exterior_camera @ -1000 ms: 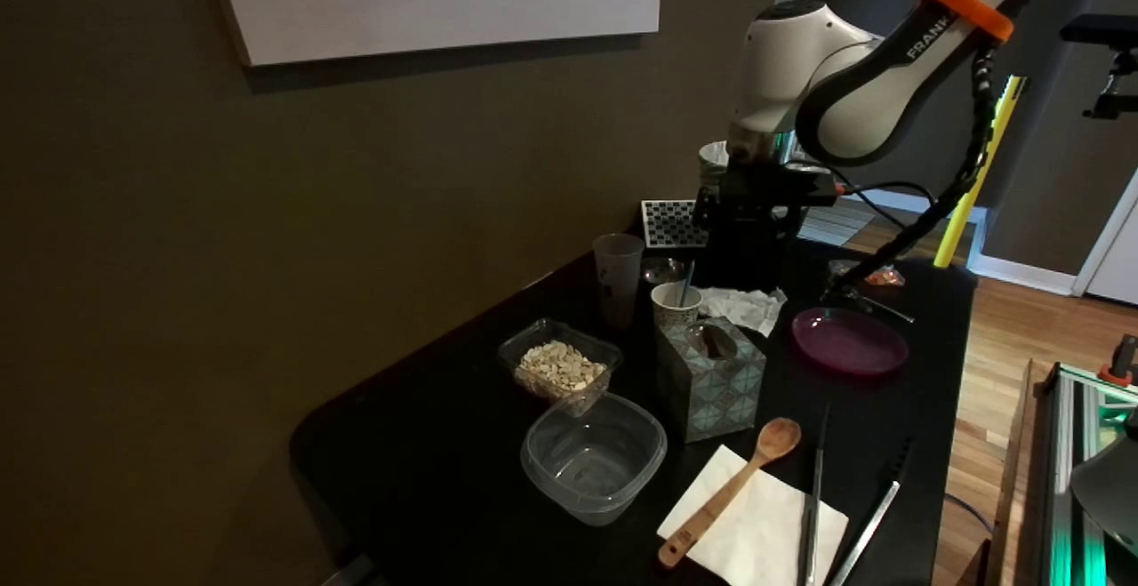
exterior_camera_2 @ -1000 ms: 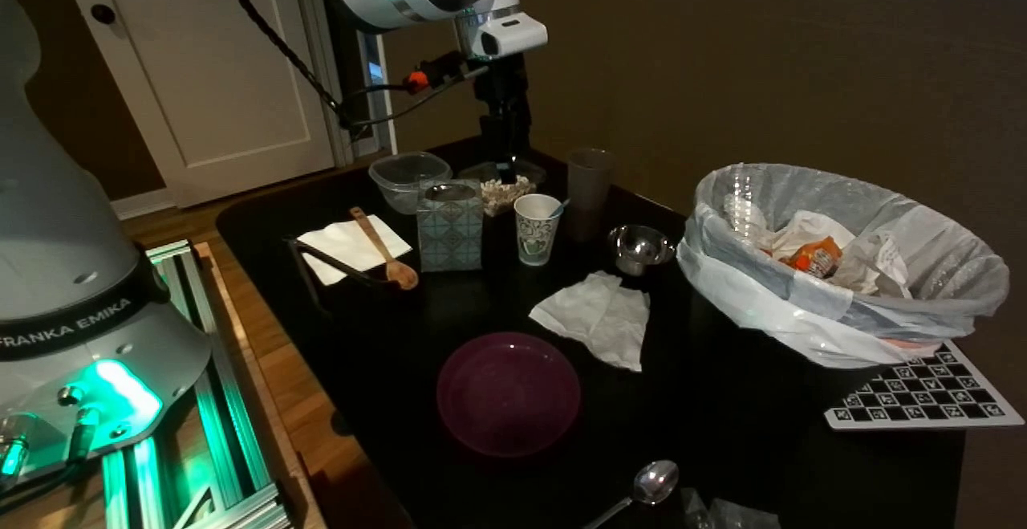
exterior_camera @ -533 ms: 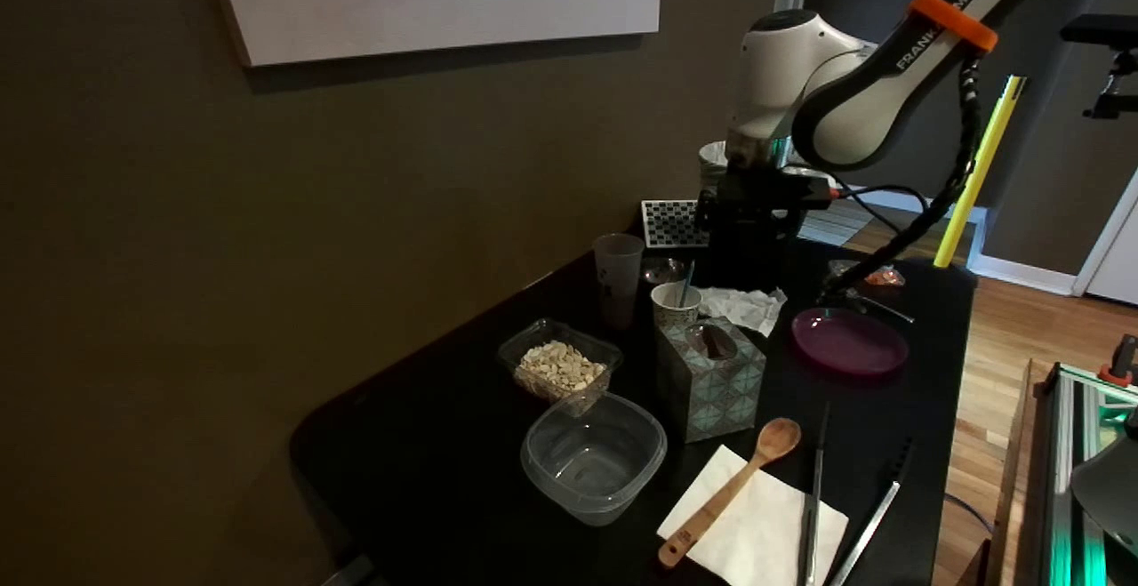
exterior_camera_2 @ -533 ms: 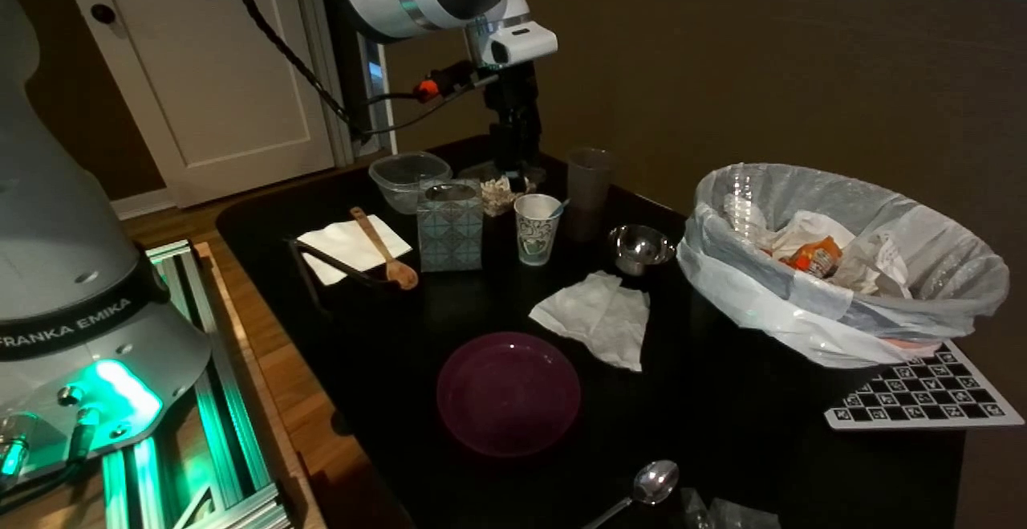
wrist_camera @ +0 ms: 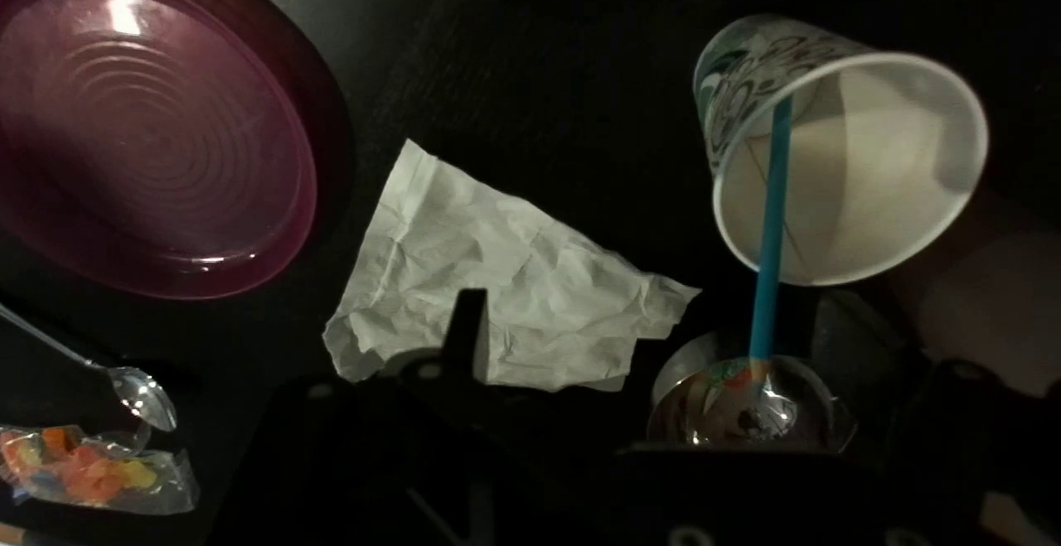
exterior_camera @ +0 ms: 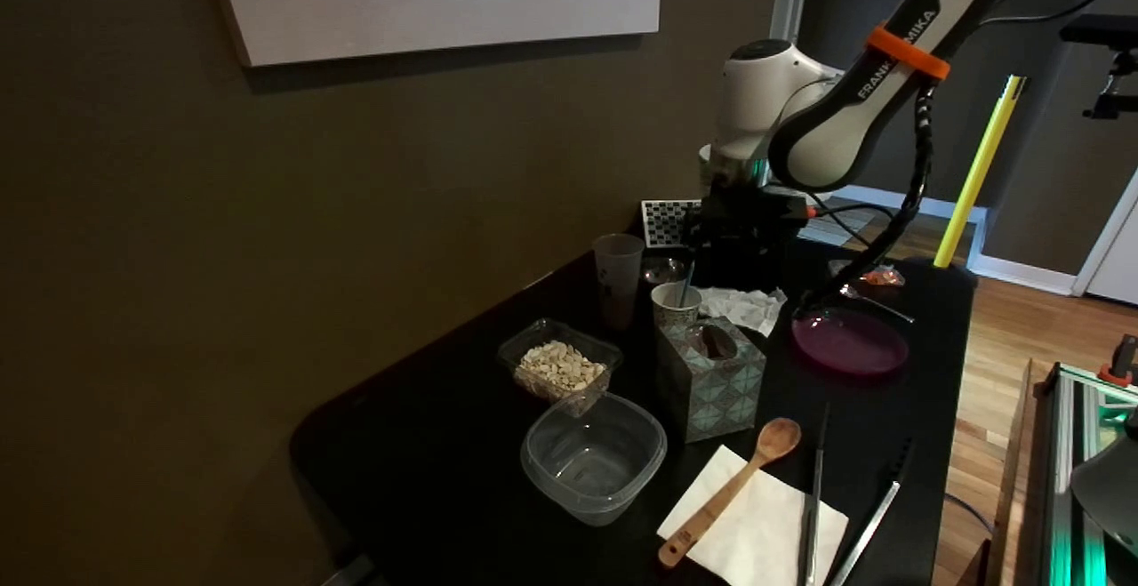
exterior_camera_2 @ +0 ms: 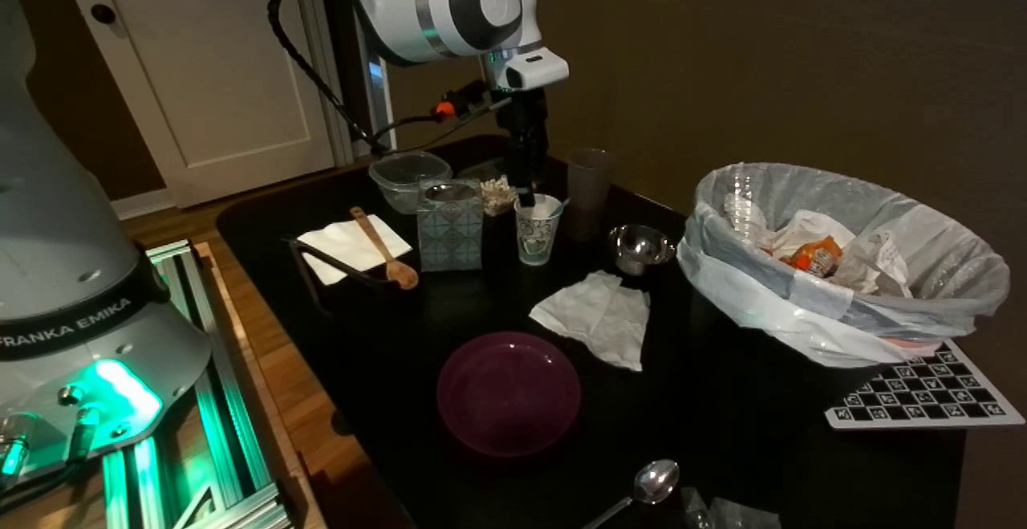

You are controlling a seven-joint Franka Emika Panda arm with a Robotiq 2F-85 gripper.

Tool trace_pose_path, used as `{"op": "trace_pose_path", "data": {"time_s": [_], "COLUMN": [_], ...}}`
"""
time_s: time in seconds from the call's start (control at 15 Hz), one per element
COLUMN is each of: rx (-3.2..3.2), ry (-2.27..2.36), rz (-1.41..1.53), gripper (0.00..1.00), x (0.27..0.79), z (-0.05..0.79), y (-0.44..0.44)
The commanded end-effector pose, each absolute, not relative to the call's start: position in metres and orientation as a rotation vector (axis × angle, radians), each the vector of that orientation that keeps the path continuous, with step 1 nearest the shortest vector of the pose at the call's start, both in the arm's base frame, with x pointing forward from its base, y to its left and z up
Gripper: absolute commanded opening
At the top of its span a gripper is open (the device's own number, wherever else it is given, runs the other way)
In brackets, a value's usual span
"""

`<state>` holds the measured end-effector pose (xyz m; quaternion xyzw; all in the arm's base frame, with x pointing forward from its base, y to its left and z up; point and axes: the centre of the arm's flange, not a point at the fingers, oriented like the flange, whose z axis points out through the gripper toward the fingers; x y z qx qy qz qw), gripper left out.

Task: Remove the pencil from the cup

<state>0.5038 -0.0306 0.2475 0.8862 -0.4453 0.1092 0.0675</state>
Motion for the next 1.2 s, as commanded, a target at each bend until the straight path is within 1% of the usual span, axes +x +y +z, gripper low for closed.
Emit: {"op": "trace_pose_path", "data": {"time_s": [0.0,1.13], "rx": [2.704,2.693], "ry": [-1.318,-1.252], "rz": [0.335,0.427], "gripper": [1.00,1.00], "x": [0.521,0.542], "z": [0.225,0.189], "y": [-0.031,-0.026]}}
